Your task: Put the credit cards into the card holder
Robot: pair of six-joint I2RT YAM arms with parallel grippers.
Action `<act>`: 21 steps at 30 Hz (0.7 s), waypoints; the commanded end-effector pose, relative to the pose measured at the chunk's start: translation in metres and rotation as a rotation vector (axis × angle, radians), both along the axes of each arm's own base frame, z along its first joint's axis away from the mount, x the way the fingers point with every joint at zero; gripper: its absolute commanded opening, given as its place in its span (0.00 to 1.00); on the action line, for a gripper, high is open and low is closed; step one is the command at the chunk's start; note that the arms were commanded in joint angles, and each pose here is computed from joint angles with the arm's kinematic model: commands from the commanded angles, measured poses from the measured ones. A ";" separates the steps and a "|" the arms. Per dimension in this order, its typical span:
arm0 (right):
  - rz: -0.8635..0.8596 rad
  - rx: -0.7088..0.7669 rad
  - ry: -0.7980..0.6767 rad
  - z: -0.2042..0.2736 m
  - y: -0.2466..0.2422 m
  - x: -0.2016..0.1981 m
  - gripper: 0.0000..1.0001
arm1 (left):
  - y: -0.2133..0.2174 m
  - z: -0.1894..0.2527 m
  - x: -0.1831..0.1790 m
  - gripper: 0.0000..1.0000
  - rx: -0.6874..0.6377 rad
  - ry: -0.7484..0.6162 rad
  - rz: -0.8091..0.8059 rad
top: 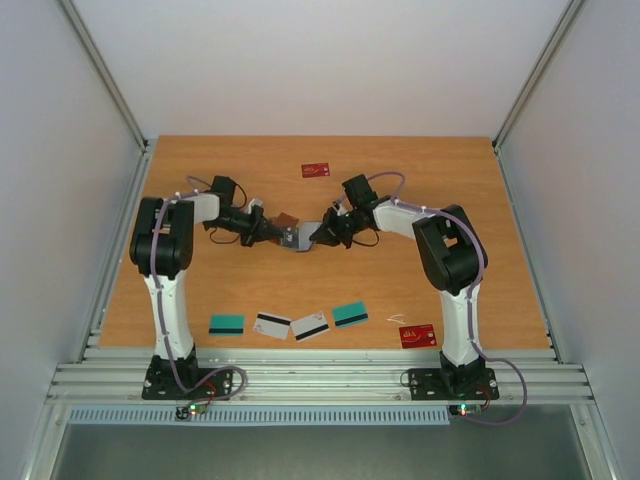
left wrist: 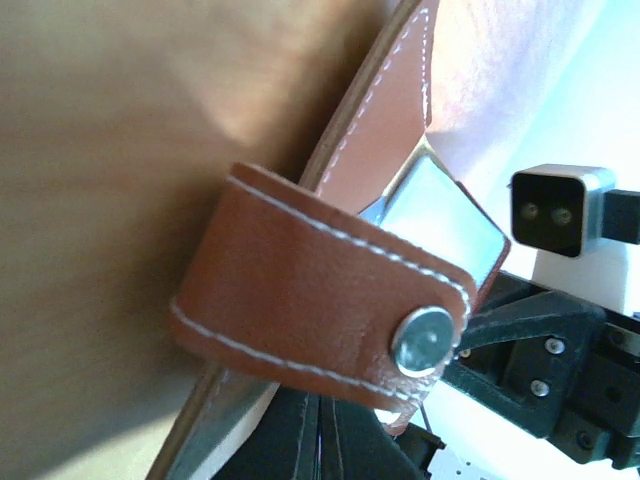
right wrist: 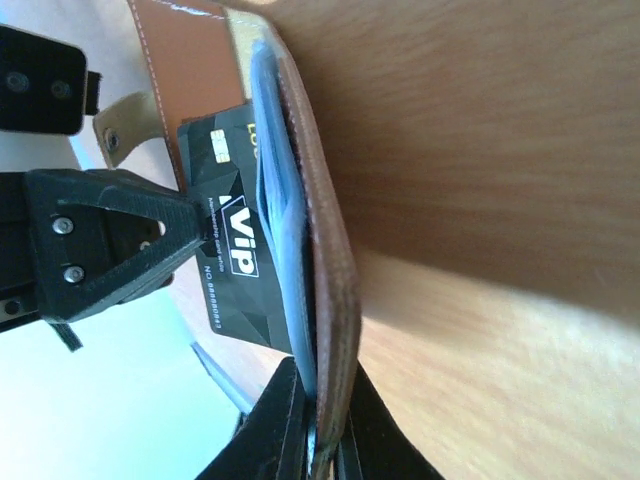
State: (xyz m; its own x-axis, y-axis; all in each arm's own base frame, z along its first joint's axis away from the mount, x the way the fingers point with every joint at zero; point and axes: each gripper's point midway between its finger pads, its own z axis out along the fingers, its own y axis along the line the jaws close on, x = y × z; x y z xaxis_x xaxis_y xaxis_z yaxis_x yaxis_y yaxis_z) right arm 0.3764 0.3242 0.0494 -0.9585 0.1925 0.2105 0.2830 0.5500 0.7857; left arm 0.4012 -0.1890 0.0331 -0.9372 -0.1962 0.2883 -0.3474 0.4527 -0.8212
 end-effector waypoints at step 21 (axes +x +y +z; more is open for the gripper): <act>0.383 -0.383 0.055 0.049 -0.065 -0.078 0.20 | -0.043 -0.014 -0.079 0.00 0.239 -0.085 -0.288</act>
State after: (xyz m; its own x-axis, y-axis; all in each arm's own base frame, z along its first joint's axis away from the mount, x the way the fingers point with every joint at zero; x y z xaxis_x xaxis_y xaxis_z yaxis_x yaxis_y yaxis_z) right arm 0.2989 0.2579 0.0954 -0.9661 -0.0412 0.2549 0.0949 0.8614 0.4989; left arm 0.3353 -0.2354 0.0428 -0.9861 0.0020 0.1660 -0.1239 0.6569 -0.7438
